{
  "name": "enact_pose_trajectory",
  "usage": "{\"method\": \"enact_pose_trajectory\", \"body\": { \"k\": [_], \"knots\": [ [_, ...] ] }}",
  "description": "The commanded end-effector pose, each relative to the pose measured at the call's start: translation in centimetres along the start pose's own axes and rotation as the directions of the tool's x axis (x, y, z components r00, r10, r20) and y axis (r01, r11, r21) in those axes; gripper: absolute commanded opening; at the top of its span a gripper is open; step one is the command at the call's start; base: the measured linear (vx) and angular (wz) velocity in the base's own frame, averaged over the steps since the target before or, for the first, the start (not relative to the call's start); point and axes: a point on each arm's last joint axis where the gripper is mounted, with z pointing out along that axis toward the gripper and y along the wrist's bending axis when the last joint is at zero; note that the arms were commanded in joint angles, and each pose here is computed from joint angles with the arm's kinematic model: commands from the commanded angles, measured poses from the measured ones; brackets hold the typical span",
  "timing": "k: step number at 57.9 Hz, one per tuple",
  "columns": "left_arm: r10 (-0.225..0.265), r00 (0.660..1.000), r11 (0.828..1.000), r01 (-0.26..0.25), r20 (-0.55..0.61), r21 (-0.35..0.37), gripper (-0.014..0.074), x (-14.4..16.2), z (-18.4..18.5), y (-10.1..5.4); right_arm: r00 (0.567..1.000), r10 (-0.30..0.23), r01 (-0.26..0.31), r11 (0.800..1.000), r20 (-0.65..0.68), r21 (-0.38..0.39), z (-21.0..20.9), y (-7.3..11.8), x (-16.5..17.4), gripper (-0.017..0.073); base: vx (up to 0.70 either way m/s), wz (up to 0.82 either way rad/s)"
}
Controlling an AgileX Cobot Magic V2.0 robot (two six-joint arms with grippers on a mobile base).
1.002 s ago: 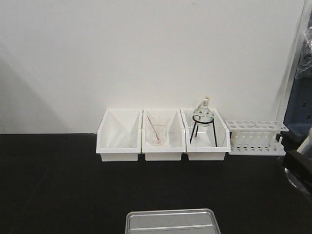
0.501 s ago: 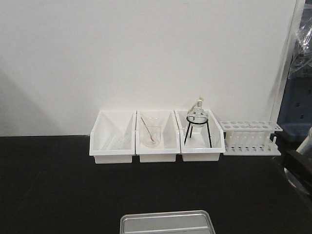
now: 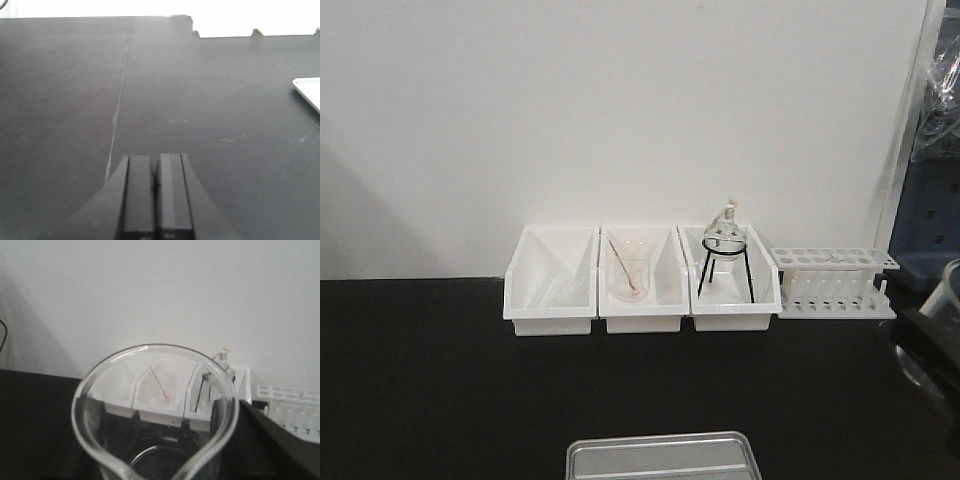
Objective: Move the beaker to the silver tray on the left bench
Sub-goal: 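Lower the held beaker with the right gripper toward the silver tray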
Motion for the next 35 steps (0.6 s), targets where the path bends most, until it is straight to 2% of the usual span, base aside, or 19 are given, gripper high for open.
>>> {"method": "enact_pose_trajectory", "body": {
  "k": [1,7,10,15,19,22,26,28,29,32,35],
  "knots": [
    [-0.007,0.998,1.000,0.006,0.065,0.008,0.0001,0.1,0.2,0.0,0.998,-0.017,0.018,1.000,-0.065,0.006,2.1,-0.4,0.4,-0.0004,0.00,0.00],
    [-0.007,0.998,1.000,0.006,0.065,0.008,0.0001,0.1,0.2,0.0,0.977,-0.011,-0.006,0.997,-0.212,-0.082,5.8,-0.3,2.6,-0.0003,0.00,0.00],
    [-0.007,0.998,1.000,0.006,0.065,0.008,0.0001,0.1,0.2,0.0,0.962,-0.041,0.004,0.991,-0.270,-0.133,7.6,-0.3,3.6,-0.0003,0.00,0.00],
    [-0.007,0.998,1.000,0.006,0.065,0.008,0.0001,0.1,0.2,0.0,0.938,-0.105,0.027,0.972,-0.331,-0.234,10.7,-0.1,4.8,-0.0003,0.00,0.00],
    [-0.007,0.998,1.000,0.006,0.065,0.008,0.0001,0.1,0.2,0.0,0.924,-0.120,-0.001,0.949,-0.364,-0.315,13.3,0.1,6.2,-0.0003,0.00,0.00],
    [-0.007,0.998,1.000,0.006,0.065,0.008,0.0001,0.1,0.2,0.0,0.927,-0.118,-0.027,0.927,-0.357,-0.375,14.9,0.4,6.8,-0.0003,0.00,0.00],
    [-0.007,0.998,1.000,0.006,0.065,0.008,0.0001,0.1,0.2,0.0,0.935,-0.120,-0.050,0.887,-0.333,-0.459,17.0,0.7,7.9,-0.0003,0.00,0.00],
    [-0.007,0.998,1.000,0.006,0.065,0.008,0.0001,0.1,0.2,0.0,0.945,-0.126,-0.050,0.857,-0.303,-0.512,18.0,1.0,8.6,-0.0003,0.00,0.00],
    [-0.007,0.998,1.000,0.006,0.065,0.008,0.0001,0.1,0.2,0.0,0.949,-0.127,-0.055,0.836,-0.290,-0.546,18.6,1.1,9.2,-0.0003,0.00,0.00],
    [-0.007,0.998,1.000,0.006,0.065,0.008,0.0001,0.1,0.2,0.0,0.962,-0.144,-0.025,0.800,-0.233,-0.599,19.5,1.4,10.1,-0.0003,0.00,0.00],
    [-0.007,0.998,1.000,0.006,0.065,0.008,0.0001,0.1,0.2,0.0,0.972,-0.142,-0.006,0.777,-0.185,-0.630,20.2,1.4,11.1,-0.0003,0.00,0.00]
  ]
}}
